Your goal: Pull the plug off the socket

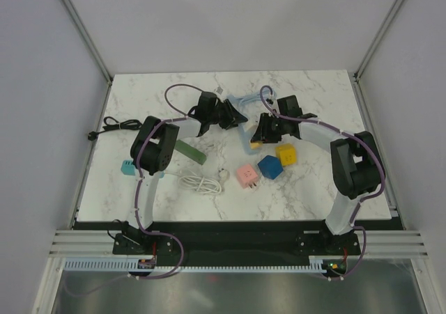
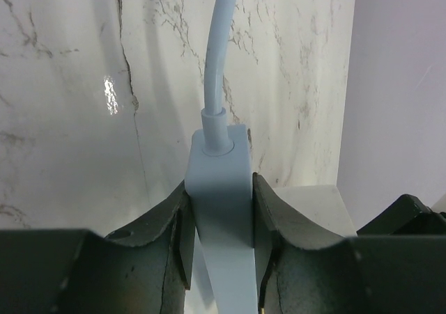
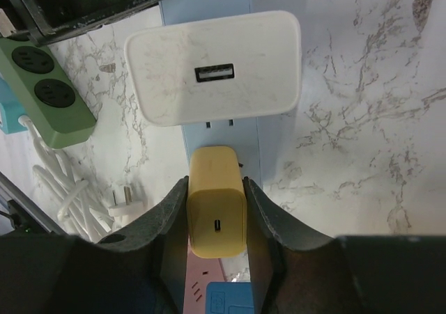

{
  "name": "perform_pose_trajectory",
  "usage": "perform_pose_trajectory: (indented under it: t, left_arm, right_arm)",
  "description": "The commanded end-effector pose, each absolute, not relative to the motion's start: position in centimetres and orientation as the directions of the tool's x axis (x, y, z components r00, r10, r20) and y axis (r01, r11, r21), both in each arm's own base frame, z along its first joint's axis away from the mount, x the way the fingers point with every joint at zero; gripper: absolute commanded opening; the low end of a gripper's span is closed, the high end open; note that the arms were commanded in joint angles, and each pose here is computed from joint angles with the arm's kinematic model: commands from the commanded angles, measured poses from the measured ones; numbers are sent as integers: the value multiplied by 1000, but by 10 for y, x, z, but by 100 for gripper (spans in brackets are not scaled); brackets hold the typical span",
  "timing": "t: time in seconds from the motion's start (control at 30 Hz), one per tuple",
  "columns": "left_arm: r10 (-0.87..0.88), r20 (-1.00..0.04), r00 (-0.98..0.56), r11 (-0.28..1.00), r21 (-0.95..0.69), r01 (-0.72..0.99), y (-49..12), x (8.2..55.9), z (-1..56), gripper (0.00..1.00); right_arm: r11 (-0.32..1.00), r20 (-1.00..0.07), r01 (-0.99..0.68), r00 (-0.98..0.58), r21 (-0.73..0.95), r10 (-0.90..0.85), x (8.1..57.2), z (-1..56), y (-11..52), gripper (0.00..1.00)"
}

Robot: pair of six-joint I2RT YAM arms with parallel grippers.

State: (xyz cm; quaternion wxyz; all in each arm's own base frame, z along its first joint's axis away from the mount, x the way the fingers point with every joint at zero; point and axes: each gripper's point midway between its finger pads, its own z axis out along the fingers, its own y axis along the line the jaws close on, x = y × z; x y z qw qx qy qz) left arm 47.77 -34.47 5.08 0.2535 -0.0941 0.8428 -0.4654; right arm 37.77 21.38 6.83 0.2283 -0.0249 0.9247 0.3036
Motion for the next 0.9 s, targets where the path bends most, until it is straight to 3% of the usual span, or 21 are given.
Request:
perform_pose_trajectory:
  t: [0.0, 0.17, 0.47, 0.67, 0.87]
  left_arm:
    - [-324, -516, -793, 679, -711, 185, -315, 495, 48, 2]
    - [-325, -511, -796, 676, -714, 183, -315, 496, 48, 2]
    - [-319, -513, -797, 682, -708, 183, -315, 496, 46, 2]
    - [-312, -518, -796, 690, -700, 185, -315, 497, 46, 2]
    - [-310, -517, -798, 691, -699, 185, -315, 497, 45, 2]
  right_arm:
    - [880, -587, -144, -791, 453, 173, 417, 125, 173, 0]
    - [953, -628, -98, -770, 287, 110, 416, 120, 146, 0]
    - [954, -639, -166, -769, 251, 34, 418, 119, 163, 0]
    - [982, -669, -130, -743, 133, -8, 433, 123, 151, 0]
    - [851, -562, -152, -806, 502, 187, 430, 122, 173, 0]
